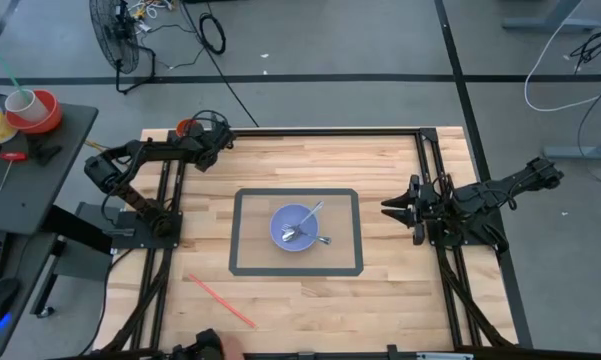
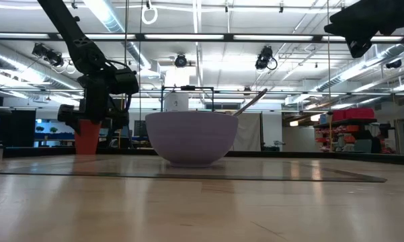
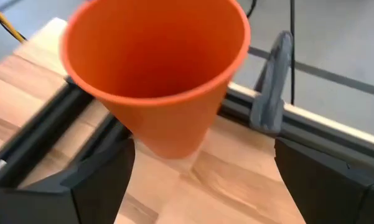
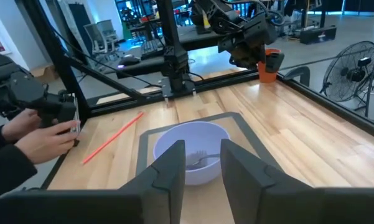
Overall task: Pick & Place Utensil
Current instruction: Put the orange cup on the mat to the top right of the purple bowl
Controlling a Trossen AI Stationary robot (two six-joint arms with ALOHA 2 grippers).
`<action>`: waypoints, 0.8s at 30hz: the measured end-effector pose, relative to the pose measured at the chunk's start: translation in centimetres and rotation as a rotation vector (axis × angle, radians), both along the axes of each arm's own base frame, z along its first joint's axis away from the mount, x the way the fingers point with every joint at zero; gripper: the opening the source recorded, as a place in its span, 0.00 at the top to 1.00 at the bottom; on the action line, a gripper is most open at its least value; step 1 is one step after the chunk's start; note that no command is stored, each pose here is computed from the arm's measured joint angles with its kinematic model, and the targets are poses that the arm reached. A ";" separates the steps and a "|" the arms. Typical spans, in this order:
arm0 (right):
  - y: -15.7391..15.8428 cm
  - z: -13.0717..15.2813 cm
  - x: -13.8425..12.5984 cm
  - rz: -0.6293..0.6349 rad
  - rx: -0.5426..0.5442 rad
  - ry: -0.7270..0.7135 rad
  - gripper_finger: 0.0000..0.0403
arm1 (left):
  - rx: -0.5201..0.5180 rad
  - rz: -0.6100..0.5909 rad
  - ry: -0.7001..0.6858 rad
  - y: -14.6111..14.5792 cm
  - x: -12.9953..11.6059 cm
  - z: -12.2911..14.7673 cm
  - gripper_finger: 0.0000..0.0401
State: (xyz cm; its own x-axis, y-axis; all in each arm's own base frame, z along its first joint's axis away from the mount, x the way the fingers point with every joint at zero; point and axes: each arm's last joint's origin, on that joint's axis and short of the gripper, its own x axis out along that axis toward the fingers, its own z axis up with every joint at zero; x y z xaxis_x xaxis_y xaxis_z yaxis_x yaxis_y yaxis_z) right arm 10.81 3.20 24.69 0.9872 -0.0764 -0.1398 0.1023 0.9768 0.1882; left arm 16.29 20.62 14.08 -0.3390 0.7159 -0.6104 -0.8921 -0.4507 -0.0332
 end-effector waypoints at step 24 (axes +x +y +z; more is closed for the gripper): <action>0.0 0.0 0.0 0.000 0.000 0.000 0.74 | 0.103 0.170 -0.099 0.7 0.4 0.8 0.03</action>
